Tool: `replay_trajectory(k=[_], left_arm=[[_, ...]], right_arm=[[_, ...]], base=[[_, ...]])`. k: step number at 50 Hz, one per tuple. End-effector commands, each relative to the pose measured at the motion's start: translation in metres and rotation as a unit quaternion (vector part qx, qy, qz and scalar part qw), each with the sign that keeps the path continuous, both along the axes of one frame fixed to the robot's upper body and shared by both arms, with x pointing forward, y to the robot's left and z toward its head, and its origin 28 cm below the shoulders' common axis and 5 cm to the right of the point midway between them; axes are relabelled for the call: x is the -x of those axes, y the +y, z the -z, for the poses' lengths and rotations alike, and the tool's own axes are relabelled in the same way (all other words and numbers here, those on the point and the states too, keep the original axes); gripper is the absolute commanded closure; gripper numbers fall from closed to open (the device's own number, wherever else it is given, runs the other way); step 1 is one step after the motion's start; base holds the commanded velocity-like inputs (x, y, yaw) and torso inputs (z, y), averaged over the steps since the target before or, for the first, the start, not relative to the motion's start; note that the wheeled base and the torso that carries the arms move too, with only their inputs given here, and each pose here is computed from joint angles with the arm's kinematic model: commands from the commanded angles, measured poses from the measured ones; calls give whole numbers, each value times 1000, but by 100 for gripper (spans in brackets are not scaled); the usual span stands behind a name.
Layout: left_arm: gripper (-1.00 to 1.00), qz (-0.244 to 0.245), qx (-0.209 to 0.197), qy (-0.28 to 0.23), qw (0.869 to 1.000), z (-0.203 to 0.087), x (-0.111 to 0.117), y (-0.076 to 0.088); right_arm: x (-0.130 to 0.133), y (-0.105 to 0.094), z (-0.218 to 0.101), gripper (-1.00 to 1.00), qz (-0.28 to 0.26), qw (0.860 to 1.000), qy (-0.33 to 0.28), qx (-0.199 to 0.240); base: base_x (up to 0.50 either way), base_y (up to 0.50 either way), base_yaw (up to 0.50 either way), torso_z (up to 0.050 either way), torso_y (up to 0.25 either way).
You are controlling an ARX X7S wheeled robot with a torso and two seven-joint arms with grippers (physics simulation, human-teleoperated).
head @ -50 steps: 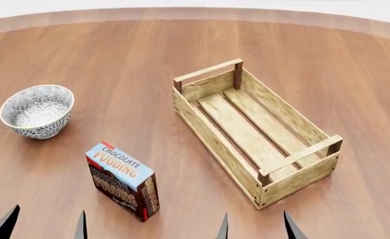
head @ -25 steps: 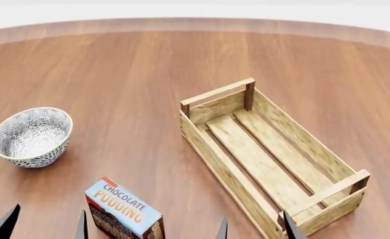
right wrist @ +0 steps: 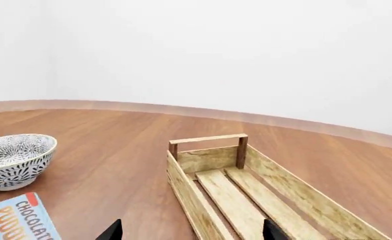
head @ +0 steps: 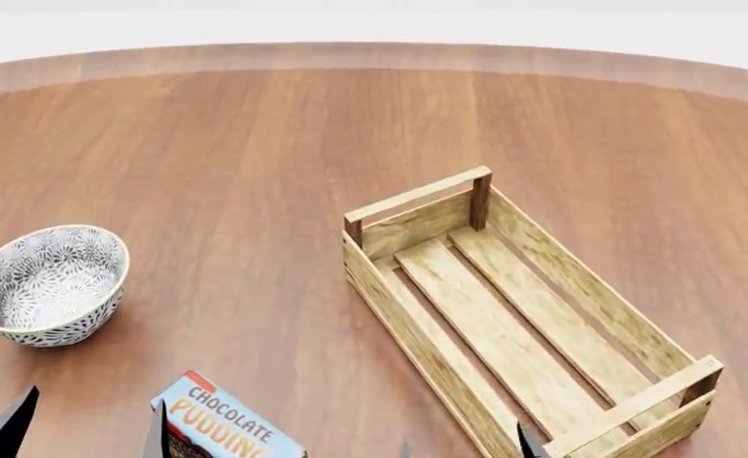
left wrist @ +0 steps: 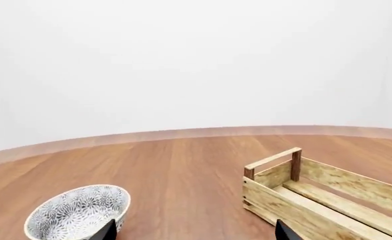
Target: Pick up the chocolate pudding and put it in the tray.
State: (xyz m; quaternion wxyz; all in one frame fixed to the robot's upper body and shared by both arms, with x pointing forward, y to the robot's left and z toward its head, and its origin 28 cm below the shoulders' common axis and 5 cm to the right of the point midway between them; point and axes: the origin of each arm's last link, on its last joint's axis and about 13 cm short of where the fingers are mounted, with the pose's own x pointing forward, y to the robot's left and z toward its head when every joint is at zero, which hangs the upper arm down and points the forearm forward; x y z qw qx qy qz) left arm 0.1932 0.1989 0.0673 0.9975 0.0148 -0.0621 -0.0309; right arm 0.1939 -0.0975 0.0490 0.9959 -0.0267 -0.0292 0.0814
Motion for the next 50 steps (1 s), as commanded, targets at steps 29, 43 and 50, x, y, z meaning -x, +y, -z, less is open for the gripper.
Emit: replay_trajectory(k=[29, 43, 50], left_arm=[[-100, 5, -2, -5, 1000, -5, 1, -3], [-100, 6, -3, -6, 1000, -6, 0, -4], [-100, 7, -2, -5, 1000, -4, 0, -5]], right_arm=[[32, 4, 26, -100, -150, 987, 53, -14], [13, 14, 29, -100, -181, 981, 72, 3], [2, 16, 35, -100, -186, 979, 87, 10]], base=[[0, 0, 0, 0, 0], [0, 0, 0, 0, 0], [0, 0, 0, 0, 0]])
